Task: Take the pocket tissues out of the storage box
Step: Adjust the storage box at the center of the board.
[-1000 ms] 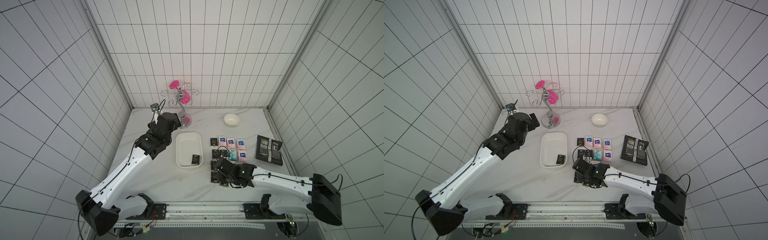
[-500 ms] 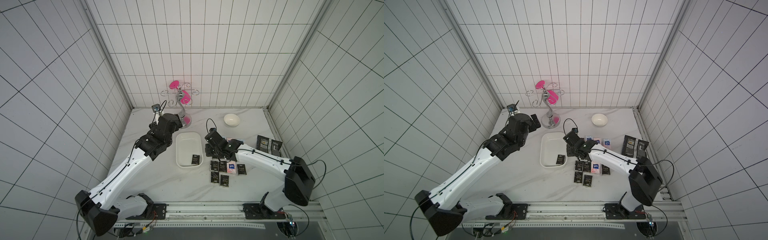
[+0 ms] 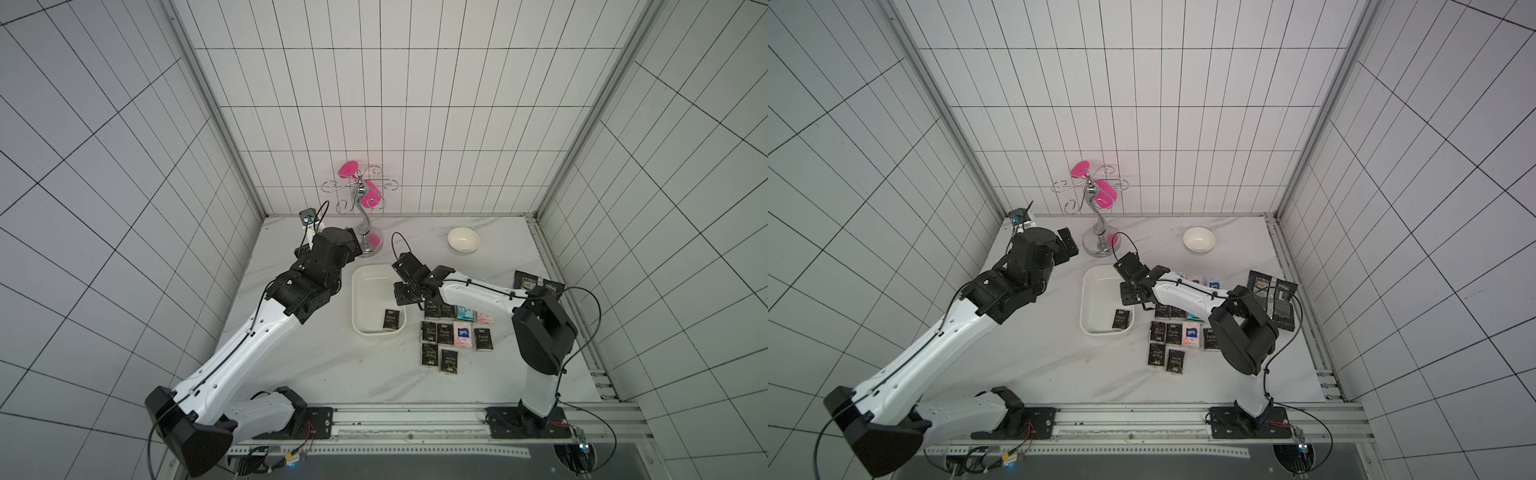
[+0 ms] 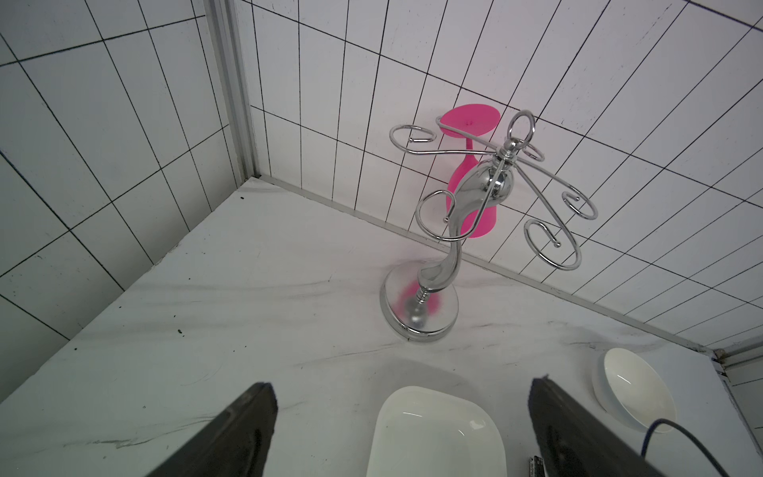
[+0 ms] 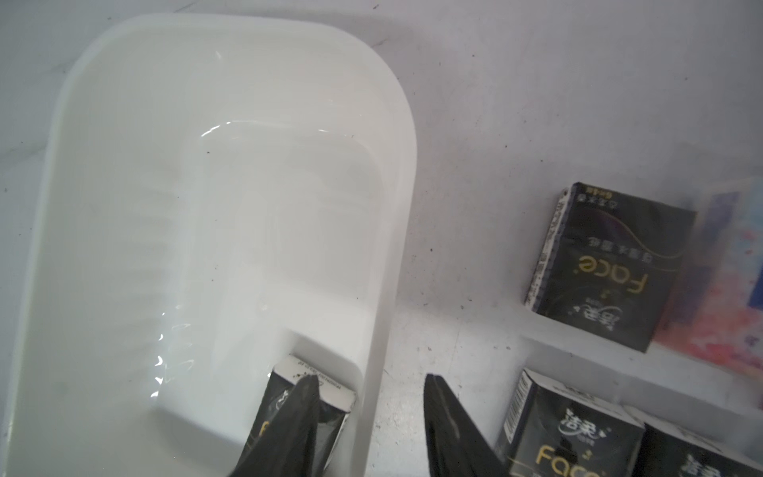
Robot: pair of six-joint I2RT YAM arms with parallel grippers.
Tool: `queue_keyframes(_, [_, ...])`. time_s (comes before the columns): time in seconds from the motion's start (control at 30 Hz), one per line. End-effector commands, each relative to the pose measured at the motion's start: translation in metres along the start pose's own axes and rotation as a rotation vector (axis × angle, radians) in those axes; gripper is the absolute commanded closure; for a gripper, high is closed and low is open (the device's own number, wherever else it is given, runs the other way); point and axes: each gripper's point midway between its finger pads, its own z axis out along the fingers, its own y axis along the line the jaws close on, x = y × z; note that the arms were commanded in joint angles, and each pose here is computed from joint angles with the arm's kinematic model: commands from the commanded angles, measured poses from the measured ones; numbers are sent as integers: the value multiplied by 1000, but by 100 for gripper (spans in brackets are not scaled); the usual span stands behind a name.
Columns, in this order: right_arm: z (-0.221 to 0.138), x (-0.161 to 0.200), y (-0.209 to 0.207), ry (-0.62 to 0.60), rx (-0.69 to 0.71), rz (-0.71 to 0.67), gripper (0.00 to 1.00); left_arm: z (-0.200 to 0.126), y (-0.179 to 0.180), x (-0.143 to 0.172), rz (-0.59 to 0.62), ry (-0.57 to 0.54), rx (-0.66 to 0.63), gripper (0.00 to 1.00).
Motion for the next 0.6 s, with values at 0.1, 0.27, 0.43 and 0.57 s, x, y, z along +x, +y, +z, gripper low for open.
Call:
queue_keyframes(0.1, [12,-3,11,27,-45,2,69,-1,0,-7,9,-15,-9,1])
queue_keyframes(0.27, [7,-9,21,2,-101,-12,91,-1,1,-8,11,-19,-15,1])
queue_keyframes(0.43, [-3,-21,34,-58,-155,-74,95,-4,4,-12,5,-28,-18,1])
queue_keyframes(0.57, [-11,-30,46,-123,-195,-198,96,-7,6,-15,4,-32,-19,1])
